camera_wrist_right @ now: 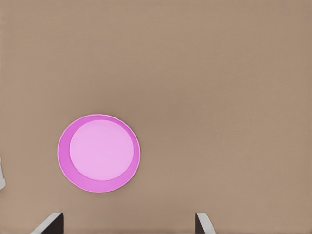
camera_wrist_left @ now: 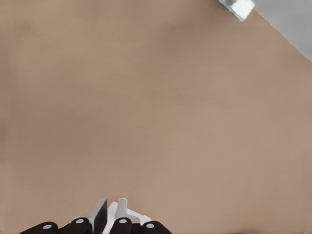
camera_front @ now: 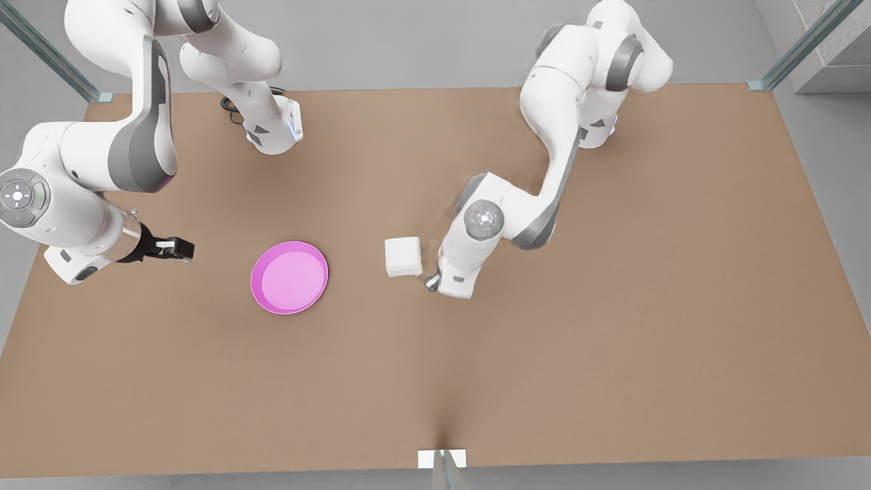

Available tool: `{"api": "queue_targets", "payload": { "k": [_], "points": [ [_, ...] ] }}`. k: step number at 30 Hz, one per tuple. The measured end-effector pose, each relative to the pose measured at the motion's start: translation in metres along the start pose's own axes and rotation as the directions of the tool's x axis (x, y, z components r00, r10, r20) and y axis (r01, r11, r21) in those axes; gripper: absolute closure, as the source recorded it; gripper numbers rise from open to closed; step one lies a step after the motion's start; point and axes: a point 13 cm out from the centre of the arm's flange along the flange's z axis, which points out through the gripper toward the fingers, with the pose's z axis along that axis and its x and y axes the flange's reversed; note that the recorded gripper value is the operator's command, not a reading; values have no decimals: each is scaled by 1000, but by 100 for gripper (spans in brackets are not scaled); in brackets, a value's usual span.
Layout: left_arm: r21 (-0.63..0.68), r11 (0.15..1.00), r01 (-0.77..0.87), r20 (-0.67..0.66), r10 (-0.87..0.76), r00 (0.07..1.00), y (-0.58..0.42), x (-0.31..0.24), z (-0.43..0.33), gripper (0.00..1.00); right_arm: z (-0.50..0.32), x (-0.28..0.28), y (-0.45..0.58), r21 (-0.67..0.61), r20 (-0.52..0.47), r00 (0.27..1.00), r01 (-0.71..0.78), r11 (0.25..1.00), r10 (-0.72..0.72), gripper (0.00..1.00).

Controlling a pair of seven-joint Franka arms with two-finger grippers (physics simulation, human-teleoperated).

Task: Pack egg into the box and close the box lid

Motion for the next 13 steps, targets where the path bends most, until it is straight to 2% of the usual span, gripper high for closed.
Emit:
{"api": "queue_targets", "payload": {
  "k": [1,2,3,6,9,13],
  "points": [
    [-3,994,112,15,-112,994,42,-109,-35,0,0,0,0,0,0,1000,2,1000,-2,0],
    [-45,989,142,53,-139,989,89,-176,-64,0,0,0,0,0,0,1000,5,1000,-5,0],
    [-77,991,110,88,-104,991,120,-203,-113,0,3,-1,0,-1,-5,1000,7,1000,-7,0],
    [-97,995,-24,120,36,992,196,-194,-287,0,11,-3,1,-2,-21,1000,14,1000,-14,0],
    [-192,960,-204,13,211,977,253,-146,-311,0,13,-1,-2,-3,-32,999,15,1000,-15,0],
    [-275,889,-367,-59,365,929,280,-132,-313,0,15,-1,-6,24,-41,999,24,999,-23,0]
  ]
}}
